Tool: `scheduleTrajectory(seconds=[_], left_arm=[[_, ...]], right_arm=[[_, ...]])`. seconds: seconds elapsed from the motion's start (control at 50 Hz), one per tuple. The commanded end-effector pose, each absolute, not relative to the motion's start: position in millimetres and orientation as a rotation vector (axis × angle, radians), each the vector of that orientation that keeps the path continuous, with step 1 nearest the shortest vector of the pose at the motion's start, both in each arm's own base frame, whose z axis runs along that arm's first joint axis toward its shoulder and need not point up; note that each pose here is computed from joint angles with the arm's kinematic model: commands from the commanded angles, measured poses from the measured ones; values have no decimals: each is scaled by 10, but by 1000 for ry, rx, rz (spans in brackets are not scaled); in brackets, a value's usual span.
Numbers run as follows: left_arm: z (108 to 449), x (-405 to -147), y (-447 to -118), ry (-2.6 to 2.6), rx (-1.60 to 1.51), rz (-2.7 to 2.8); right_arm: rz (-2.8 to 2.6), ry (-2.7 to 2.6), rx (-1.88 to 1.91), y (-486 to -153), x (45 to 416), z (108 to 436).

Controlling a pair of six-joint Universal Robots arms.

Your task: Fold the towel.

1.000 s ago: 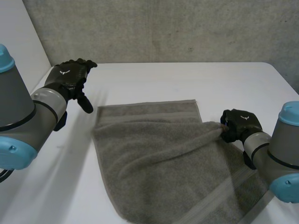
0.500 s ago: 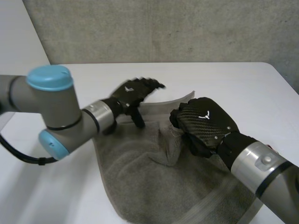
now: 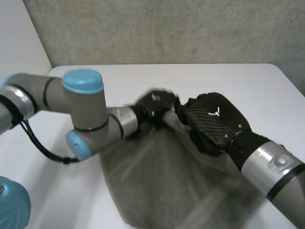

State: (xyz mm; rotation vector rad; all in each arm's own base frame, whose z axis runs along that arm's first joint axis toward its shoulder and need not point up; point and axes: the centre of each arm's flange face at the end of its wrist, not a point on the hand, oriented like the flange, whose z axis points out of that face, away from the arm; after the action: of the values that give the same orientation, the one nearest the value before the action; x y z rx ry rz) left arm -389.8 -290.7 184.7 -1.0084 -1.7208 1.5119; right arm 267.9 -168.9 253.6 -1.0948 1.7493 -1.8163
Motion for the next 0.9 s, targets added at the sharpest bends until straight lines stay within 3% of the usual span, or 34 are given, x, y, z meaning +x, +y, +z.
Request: scheduleTrajectory(seconds=[0.02, 0.14, 0.18, 0.26, 0.32, 0.4, 0.52, 0.56, 0.66, 0.9], left_arm=[[2732, -3776, -3298, -1565, -673, 2109], [3346, -3656, -3184, -1383, -565, 2269], [3406, -3593, -3150, -1398, -531, 2288], [3350, -3385, -3006, -1527, -427, 2313], [3252, -3312, -2952, -1593, -406, 2303], [2850, -3142, -2758, -1795, -392, 2237], [2450, -2967, -2495, -1961, -448, 2137], [2425, -2940, -2466, -1975, -450, 2130], [2441, -2916, -2421, -1981, -450, 2123], [2680, -2885, -2238, -1925, -444, 2145]], right_arm=[[-1981, 1746, -1015, -2201, 2801, 2813], [-2200, 1694, -904, -2549, 2873, 3232], [-2276, 1647, -892, -2676, 2932, 3387], [-2268, 1633, -908, -2744, 3002, 3360], [-2196, 1632, -961, -2635, 3149, 3212], [-2067, 1685, -1042, -2448, 3308, 2861], [-1958, 1809, -1055, -2459, 3290, 2502], [-1869, 1883, -1052, -2446, 3280, 2270], [-1753, 1969, -924, -2511, 3230, 2069], [-1495, 1982, -670, -2620, 3252, 1847]])
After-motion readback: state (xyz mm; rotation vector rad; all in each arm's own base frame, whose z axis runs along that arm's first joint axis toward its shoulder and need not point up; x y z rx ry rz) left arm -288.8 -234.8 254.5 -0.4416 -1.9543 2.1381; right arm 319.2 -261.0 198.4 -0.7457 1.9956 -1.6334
